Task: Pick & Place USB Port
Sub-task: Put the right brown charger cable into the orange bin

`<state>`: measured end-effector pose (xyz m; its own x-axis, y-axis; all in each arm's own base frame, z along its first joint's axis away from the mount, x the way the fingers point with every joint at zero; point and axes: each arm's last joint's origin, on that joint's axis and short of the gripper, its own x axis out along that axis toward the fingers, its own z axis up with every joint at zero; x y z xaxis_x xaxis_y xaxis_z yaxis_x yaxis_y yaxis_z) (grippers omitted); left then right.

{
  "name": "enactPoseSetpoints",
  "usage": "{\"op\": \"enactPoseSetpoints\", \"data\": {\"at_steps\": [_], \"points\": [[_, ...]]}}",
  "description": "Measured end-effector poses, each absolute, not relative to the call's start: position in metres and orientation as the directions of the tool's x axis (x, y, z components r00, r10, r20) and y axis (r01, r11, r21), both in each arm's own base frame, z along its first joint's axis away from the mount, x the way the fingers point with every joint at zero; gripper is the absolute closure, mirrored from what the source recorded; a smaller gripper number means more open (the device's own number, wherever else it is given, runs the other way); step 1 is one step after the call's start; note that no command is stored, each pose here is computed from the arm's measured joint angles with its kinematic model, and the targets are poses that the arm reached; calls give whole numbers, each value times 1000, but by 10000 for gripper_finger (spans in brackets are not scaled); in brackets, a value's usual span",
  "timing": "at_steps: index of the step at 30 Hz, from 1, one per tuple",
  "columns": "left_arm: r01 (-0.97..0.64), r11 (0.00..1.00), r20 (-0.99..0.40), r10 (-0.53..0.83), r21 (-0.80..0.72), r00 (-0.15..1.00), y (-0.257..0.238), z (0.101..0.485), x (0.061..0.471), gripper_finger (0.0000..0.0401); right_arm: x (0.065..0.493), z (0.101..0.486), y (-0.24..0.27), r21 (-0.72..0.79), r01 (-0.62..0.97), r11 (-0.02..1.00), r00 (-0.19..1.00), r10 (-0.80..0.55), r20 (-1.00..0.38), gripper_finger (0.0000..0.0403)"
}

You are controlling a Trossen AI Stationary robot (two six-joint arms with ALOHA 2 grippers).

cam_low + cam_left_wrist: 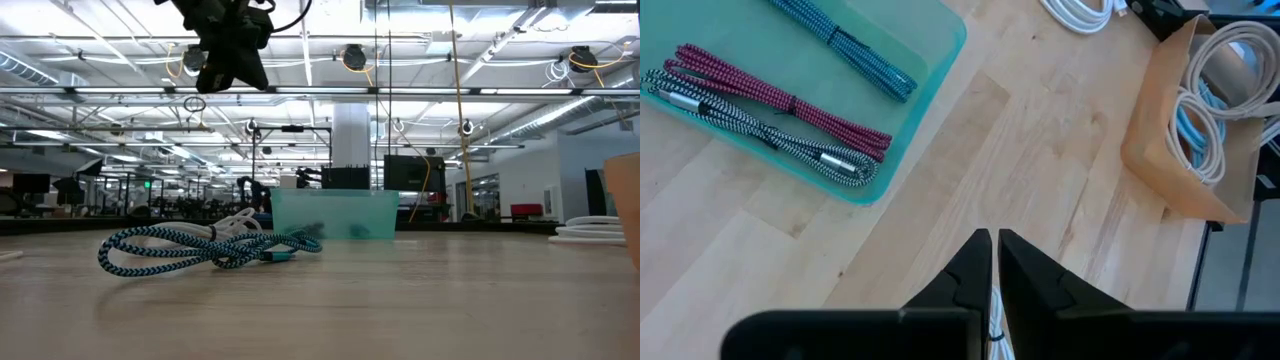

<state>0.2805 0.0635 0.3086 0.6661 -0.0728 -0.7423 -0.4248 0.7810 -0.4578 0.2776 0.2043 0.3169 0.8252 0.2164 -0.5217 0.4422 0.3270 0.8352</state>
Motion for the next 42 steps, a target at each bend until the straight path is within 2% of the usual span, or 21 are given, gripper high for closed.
{"op": "enactPoseSetpoints", "data": {"at_steps": [3,5,7,8,10,12,14,17,20,23,27,36,39,42], "points": [[-424,781,-741,-73,-458,668,64,309,281,378,301,333,186,858,237,455,911,202,-359,403],[-423,781,-741,-73,-459,668,64,309,281,377,313,344,172,857,118,501,943,215,-255,403],[-416,782,-741,-85,-464,666,63,309,280,378,323,351,158,875,50,481,945,261,-198,403],[-411,783,-741,-94,-468,664,63,308,280,377,326,349,151,900,77,429,937,277,-212,403],[-407,784,-748,-106,-468,655,62,308,279,378,325,340,142,918,226,326,896,299,-327,403],[-407,790,-761,-112,-458,639,61,306,278,377,311,328,143,834,460,305,787,295,-542,403],[-405,801,-775,-113,-440,621,59,305,277,378,289,322,148,673,683,285,599,309,-739,403],[-409,819,-799,-96,-402,594,55,303,275,378,250,321,159,381,888,258,304,291,-907,403],[-424,831,-814,-58,-359,577,53,302,275,378,211,330,176,183,961,207,123,271,-955,403],[-429,836,-815,-37,-342,578,53,302,275,378,178,334,197,39,988,150,-11,319,-948,402],[-426,840,-804,-22,-338,594,55,303,276,378,151,331,215,-170,967,190,-229,357,-905,390],[-433,827,-775,-5,-358,633,65,306,278,378,138,317,203,-339,919,204,-375,181,-909,321],[-436,816,-773,-20,-379,635,65,306,278,378,135,296,203,-367,905,214,-400,142,-905,287],[-432,815,-772,-29,-386,635,65,306,278,378,133,269,204,-382,895,232,-422,159,-893,253]]}}
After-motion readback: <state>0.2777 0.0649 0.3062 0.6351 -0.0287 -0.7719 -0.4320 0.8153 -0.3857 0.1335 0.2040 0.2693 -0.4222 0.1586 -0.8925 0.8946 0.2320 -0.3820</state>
